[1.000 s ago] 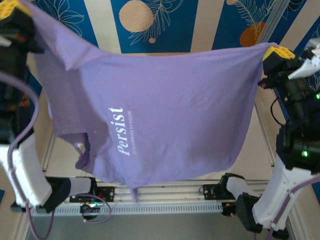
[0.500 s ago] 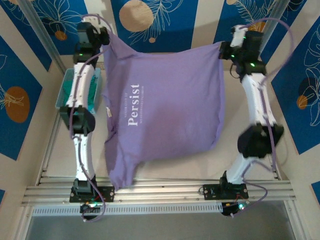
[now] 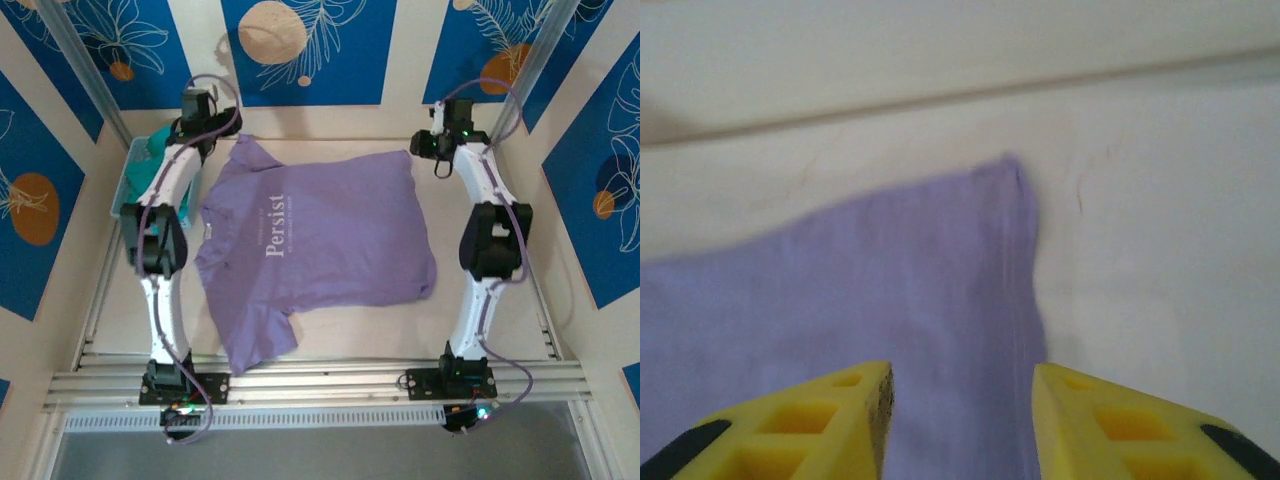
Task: Fold the inside-out t-shirt
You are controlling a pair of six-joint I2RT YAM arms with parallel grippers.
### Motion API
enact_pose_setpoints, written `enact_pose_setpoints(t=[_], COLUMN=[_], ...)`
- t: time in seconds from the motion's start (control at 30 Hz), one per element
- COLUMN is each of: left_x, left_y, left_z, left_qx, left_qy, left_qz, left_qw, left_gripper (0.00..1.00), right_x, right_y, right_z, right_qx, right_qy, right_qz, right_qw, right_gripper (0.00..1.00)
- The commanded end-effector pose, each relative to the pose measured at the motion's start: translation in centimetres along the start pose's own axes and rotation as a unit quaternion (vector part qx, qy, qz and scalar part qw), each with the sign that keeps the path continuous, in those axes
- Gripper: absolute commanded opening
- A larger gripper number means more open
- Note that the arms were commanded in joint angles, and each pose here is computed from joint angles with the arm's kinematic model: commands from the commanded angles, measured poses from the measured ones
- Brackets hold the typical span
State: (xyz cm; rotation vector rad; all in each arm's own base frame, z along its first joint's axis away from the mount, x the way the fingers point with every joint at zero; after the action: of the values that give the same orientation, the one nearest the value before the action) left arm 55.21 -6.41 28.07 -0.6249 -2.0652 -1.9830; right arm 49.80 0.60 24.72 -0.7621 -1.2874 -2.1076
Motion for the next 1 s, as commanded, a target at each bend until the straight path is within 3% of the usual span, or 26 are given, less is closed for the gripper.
enact_pose_setpoints(t=[0.0,0.17,0.3,0.33,0.5,0.6,0.7,0.83,0.97], left_x=[5.7,10.1,14.3,15.4,19.5,20.4,20.0,18.7,17.3], left_y=[-0.4,-8.8,-14.7,-15.9,-22.5,-25.2,-27.5,-30.3,-31.6], left_z=[-4.8,-11.8,-19.1,-20.7,-29.1,-32.9,-36.2,-39.7,-41.7], left_qx=[0.051,0.043,-0.086,-0.125,-0.331,-0.399,-0.44,-0.479,-0.488], left_qy=[-0.082,-0.195,-0.319,-0.343,-0.444,-0.471,-0.489,-0.487,-0.478], left_qz=[-0.057,0.004,0.009,-0.005,-0.053,-0.069,-0.063,-0.046,-0.037], left_qw=[0.994,0.98,0.944,0.931,0.831,0.784,0.751,0.729,0.729], left_gripper=[0.67,0.67,0.66,0.65,0.64,0.64,0.65,0.63,0.59], right_x=[4.1,6.5,9.1,9.5,10.6,11.1,11.4,11.2,10.6], right_y=[-4.7,-15.3,-20.8,-21.7,-24.0,-24.9,-25.6,-25.8,-26.5], right_z=[0.4,-1.3,-3.9,-4.4,-7.4,-9.2,-10.5,-11.1,-11.3], right_qx=[-0.043,-0.083,-0.148,-0.161,-0.233,-0.269,-0.299,-0.318,-0.326], right_qy=[0.0,-0.058,-0.066,-0.065,-0.09,-0.112,-0.119,-0.116,-0.118], right_qz=[0.037,0.122,0.155,0.154,0.143,0.136,0.139,0.15,0.178], right_qw=[0.998,0.987,0.975,0.973,0.958,0.947,0.936,0.929,0.921], right_gripper=[0.45,0.48,0.48,0.48,0.48,0.48,0.48,0.47,0.46])
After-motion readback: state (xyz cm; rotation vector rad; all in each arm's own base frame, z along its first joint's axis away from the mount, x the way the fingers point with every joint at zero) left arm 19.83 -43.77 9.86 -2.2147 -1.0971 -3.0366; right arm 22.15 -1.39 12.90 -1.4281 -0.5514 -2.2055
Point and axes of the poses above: each hand's point on the last joint's axis, 136 mm out from that joint toward the fingers, its own x axis back along the fingers, its own z axis along the line the jaws close on, y = z × x, the point moved 8 cm from there along x, back along the fingers, and after that the axes turned 14 degrees about -x, right-handed, at the moved point
